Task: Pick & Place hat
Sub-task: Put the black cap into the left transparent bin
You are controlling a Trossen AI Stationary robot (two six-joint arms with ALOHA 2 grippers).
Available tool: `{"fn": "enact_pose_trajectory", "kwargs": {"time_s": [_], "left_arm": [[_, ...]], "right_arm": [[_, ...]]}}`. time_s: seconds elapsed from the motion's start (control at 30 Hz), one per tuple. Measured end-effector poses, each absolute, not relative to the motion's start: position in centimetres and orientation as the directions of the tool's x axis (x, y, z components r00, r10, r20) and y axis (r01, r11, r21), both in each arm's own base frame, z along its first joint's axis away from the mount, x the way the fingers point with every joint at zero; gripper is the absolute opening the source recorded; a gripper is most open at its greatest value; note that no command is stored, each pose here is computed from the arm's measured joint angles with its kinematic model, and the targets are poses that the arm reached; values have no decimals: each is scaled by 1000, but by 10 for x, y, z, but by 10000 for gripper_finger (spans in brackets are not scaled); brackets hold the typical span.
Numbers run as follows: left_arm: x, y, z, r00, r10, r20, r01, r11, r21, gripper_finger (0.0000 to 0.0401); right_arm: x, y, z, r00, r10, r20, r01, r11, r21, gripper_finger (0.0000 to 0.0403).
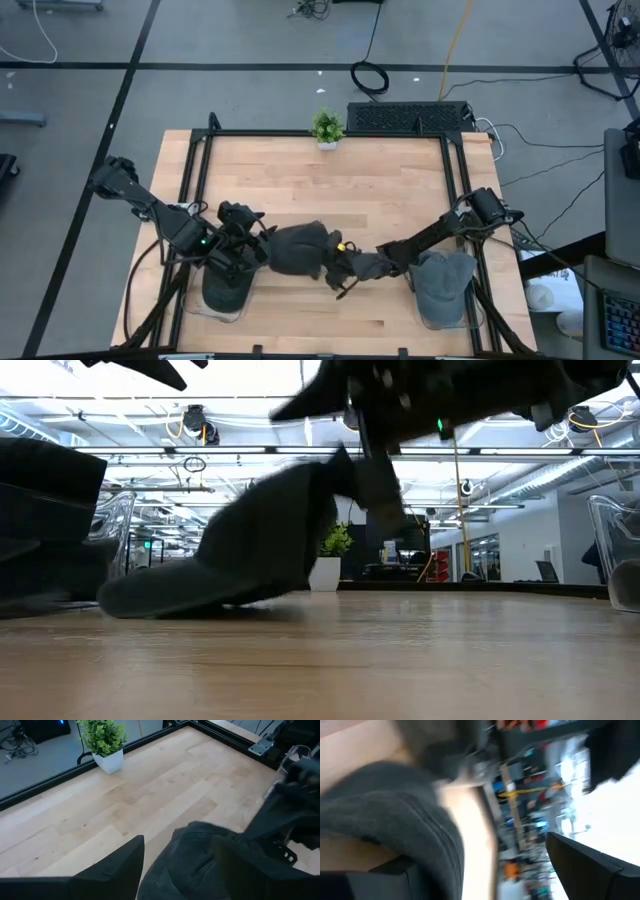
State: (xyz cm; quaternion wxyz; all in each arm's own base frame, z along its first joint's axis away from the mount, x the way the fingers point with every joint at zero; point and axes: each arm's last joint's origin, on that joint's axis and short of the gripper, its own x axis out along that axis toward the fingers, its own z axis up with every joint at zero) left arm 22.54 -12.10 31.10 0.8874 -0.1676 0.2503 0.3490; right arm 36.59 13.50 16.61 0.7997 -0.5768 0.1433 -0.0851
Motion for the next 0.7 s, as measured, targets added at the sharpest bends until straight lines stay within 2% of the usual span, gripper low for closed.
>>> {"fn": "enact_pose_trajectory", "kwargs": {"time_s": [0.2,0.47,0.6,0.7], "left_arm": [[226,-122,310,629,535,-565,-703,701,-118,244],[226,-122,310,628,533,-567,-703,701,-120,244],[226,-122,310,629,532,-567,-703,701,-121,244],[226,-122,310,629,532,-567,-702,701,-121,244]], "right_arm": [[359,129,138,881,-266,-392,-241,460,-855,320],[355,109,120,780,-220,-586,-382,574,-724,320],[356,90,114,778,-179,-602,-372,640,-672,320],[354,73,109,810,-195,-553,-321,642,-697,320]]}}
